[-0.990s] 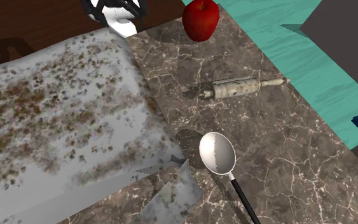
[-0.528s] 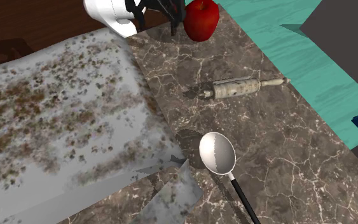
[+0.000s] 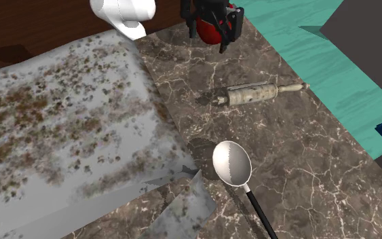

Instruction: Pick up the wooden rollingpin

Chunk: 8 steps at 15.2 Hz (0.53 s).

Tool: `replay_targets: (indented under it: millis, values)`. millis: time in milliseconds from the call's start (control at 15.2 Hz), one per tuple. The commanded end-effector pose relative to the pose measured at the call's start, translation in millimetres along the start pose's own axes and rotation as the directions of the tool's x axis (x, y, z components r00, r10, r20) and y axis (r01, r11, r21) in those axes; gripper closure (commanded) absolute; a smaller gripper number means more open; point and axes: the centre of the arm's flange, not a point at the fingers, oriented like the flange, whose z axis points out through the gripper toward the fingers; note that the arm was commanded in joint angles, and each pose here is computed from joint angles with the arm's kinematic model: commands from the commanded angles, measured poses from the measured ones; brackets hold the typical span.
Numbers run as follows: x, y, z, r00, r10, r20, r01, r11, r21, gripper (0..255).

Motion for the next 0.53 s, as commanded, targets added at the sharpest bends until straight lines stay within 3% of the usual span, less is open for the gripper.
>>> replay_targets:
  millis: [0, 198, 462]
  values:
    - [-5, -24, 2, 0.996, 0.089, 0.005, -0.089, 0.996, -0.003, 0]
    - [-7, -65, 5, 0.978, 0.208, 0.01, -0.208, 0.978, -0.01, 0]
    - [-3, -118, 10, 0.932, 0.362, 0.015, -0.362, 0.932, -0.021, 0]
